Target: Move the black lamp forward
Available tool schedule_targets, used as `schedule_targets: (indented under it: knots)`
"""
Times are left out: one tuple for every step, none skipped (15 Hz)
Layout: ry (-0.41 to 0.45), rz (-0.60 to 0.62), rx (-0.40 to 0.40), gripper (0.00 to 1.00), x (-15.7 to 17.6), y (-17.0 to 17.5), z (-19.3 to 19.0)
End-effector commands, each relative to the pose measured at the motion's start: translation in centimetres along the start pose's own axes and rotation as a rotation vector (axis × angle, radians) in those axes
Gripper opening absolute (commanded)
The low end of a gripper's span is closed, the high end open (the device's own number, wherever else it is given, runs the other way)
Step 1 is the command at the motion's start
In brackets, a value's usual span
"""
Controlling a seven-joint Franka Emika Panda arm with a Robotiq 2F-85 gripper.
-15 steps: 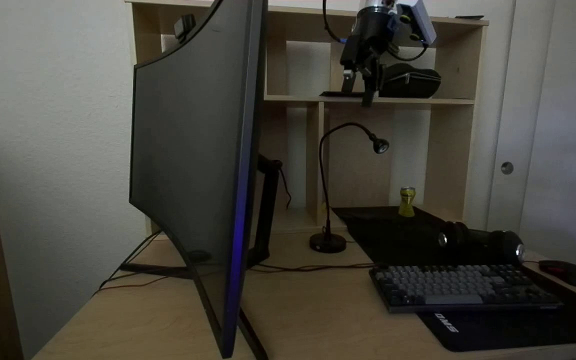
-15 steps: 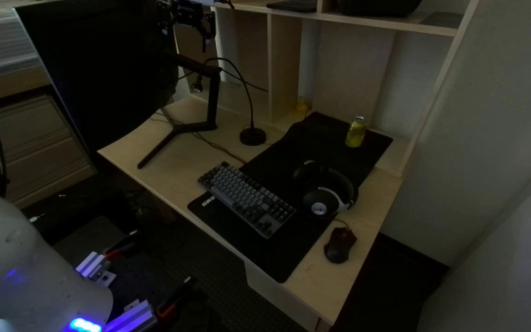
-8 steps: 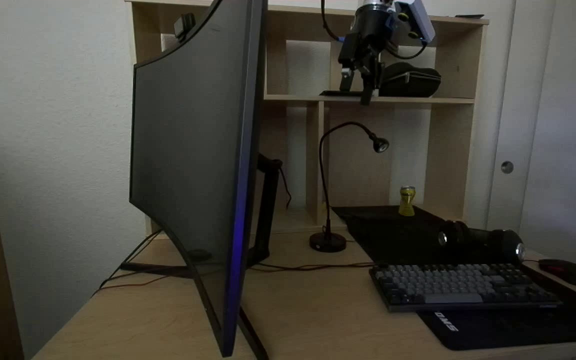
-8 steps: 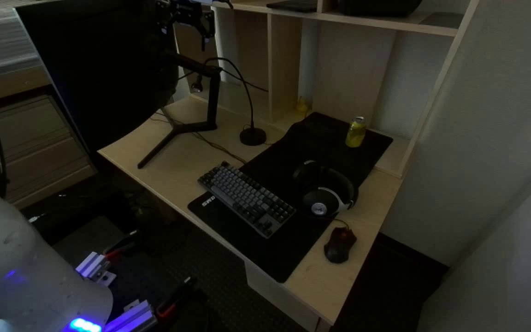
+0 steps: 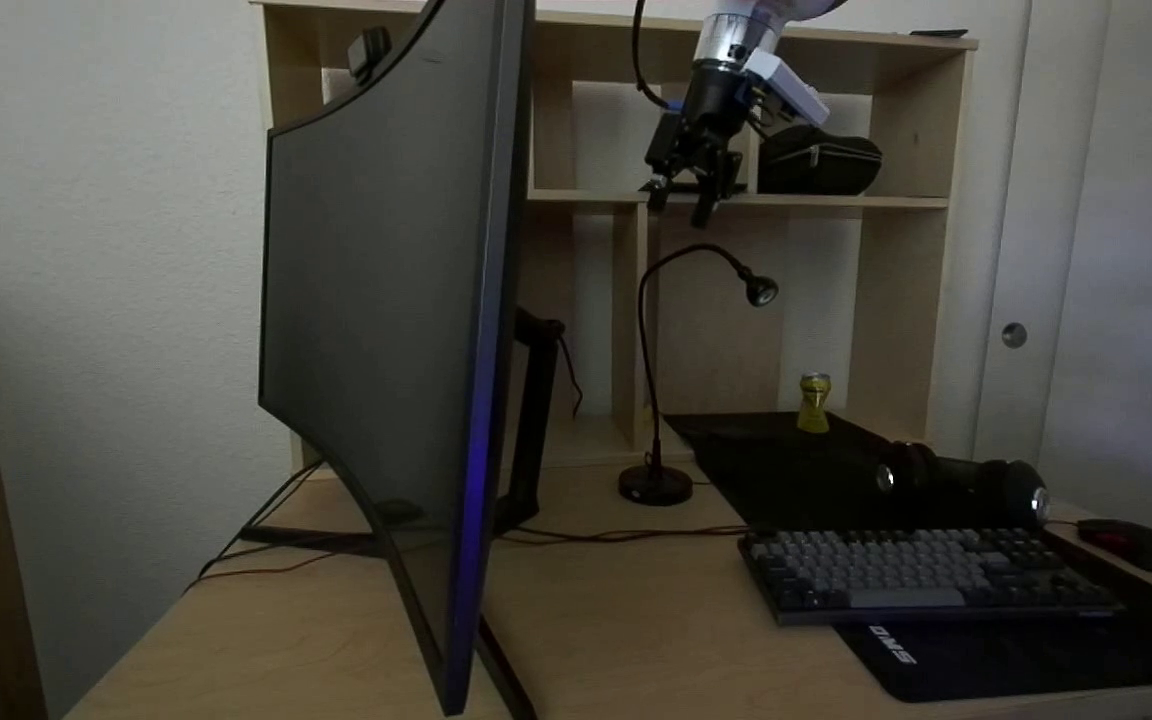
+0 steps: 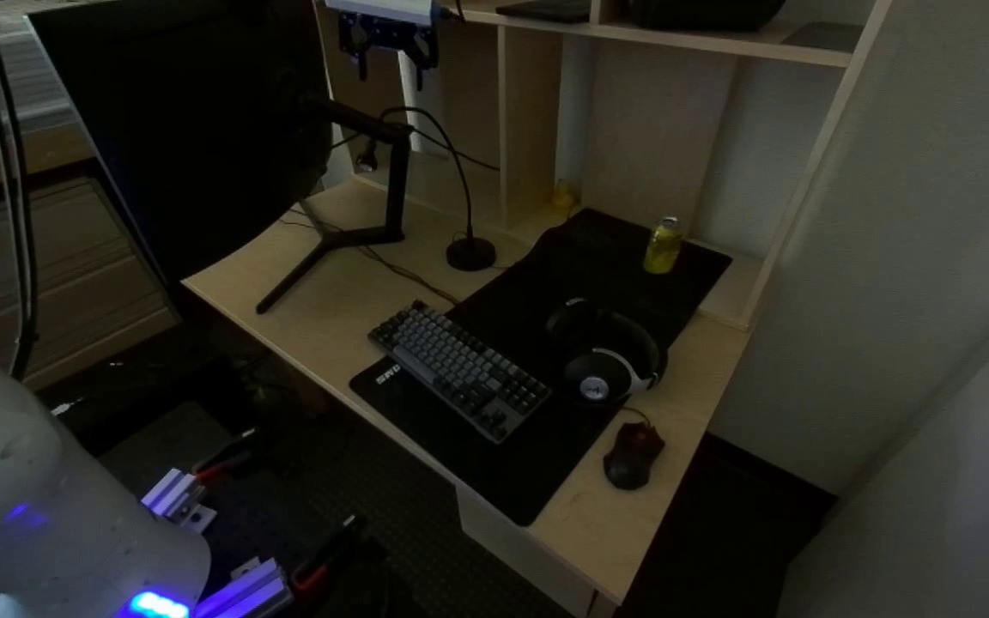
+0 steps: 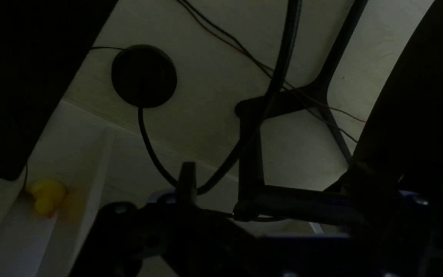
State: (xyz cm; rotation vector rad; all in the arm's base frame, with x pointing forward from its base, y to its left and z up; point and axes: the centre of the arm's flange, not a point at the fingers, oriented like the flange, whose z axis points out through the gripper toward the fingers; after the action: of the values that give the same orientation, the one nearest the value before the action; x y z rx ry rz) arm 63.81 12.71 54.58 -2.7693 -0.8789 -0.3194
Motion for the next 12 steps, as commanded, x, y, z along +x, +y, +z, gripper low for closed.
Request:
schedule_targets:
  knots:
    - [0.006, 0.000, -0.001, 1.00, 0.4, 0.3, 0.0]
    - [0.009, -0.001, -0.002, 1.00, 0.6, 0.4, 0.0]
    - [0.011, -0.002, -0.002, 1.00, 0.7, 0.4, 0.0]
    - [0.003, 0.016, -0.044, 1.00, 1.3, 0.7, 0.9]
    - [0.009, 0.034, -0.059, 1.00, 2.2, 0.7, 1.8]
    - [0.009, 0.046, -0.067, 1.00, 2.7, 0.5, 2.2]
    - [0.024, 0.056, -0.090, 1.00, 3.9, 0.6, 3.1]
    - [0.026, 0.072, -0.110, 1.00, 4.8, 0.5, 3.9]
    - [0.014, 0.092, -0.132, 1.00, 5.7, 0.5, 4.9]
    - [0.000, 0.112, -0.159, 1.00, 6.5, 0.5, 6.0]
    - [-0.014, 0.142, -0.186, 1.00, 7.1, 0.8, 7.1]
    - [-0.034, 0.173, -0.201, 1.00, 7.5, 1.0, 8.2]
